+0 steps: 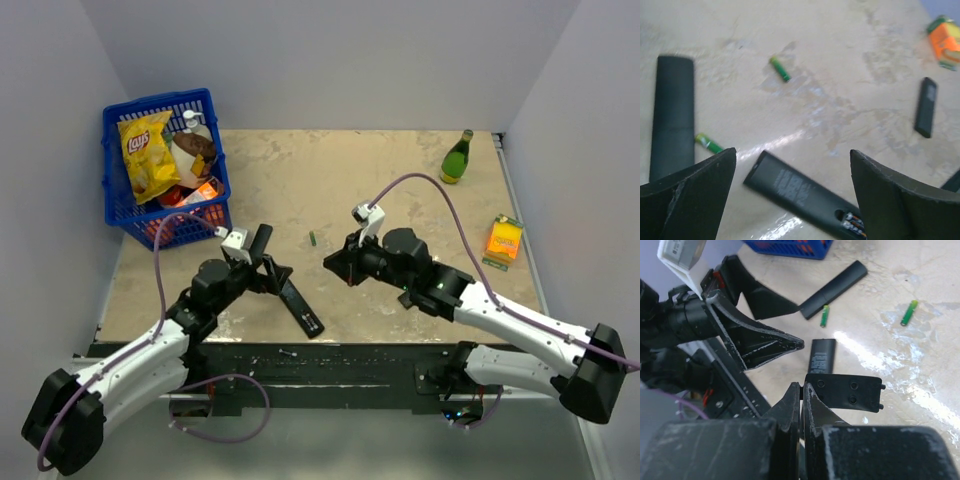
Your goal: Load the batteries into the remote control
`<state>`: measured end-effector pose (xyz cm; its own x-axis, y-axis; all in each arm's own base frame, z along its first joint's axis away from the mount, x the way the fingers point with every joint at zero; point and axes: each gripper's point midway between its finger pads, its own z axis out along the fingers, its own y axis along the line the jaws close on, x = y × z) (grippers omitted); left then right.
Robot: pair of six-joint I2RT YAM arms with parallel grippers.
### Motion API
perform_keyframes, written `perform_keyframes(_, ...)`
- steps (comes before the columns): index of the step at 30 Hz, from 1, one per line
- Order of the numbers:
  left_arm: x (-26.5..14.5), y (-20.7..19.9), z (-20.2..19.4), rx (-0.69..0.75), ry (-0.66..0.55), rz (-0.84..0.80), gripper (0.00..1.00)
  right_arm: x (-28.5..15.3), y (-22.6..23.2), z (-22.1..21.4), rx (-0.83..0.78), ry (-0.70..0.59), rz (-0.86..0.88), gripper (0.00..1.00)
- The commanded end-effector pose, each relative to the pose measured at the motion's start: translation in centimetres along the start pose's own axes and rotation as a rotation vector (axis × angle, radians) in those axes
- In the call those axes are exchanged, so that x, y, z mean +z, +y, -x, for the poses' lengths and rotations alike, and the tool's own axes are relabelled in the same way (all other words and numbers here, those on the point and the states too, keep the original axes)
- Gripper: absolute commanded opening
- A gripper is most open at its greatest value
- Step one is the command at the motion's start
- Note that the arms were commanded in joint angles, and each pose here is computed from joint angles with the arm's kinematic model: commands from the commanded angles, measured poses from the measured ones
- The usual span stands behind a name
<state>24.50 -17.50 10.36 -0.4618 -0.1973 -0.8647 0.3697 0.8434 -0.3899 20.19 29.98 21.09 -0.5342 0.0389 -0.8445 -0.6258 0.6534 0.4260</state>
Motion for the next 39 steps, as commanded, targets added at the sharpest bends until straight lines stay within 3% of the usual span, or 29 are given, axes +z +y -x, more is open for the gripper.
perform_keyframes(1,-1.2,-6.7,7.1,0.141,-0.172,-0.285,1.0,-2.2,4.4,4.3,-0.041,0.01,0.217,0.0)
perform_keyframes(5,-1.7,-10.3,10.4,0.272,-0.202,-0.425,1.0,-3.6,5.0,7.1,-0.025,0.017,0.289,0.0)
perform_keyframes(9,-3.2,-14.0,12.8,0.548,-0.254,-0.614,1.0,-4.4,6.0,7.8,-0.009,0.056,0.407,0.0)
perform_keyframes(15,-4.7,-16.3,11.9,0.915,-0.235,-0.843,0.99,-4.9,7.6,7.7,-0.028,0.103,0.54,0.0)
perform_keyframes(18,-5.2,-16.6,10.5,1.019,-0.198,-0.938,0.99,-5.3,8.4,7.3,-0.035,0.138,0.612,0.0)
perform_keyframes(22,-6.0,-17.0,9.0,1.093,-0.183,-1.054,0.97,-5.5,8.9,6.8,-0.048,0.172,0.67,0.0)
perform_keyframes(28,-6.6,-18.2,9.3,1.066,-0.24,-1.123,0.96,-6.0,9.8,6.4,-0.052,0.21,0.751,0.0)
perform_keyframes(34,-7.1,-19.7,10.4,1.05,-0.318,-1.174,0.89,-6.3,10.6,6.3,-0.034,0.224,0.828,0.0)
perform_keyframes(39,-7.6,-20.2,9.9,1.02,-0.316,-1.218,0.82,-5.4,10.3,6.1,-0.007,0.232,0.832,0.0)
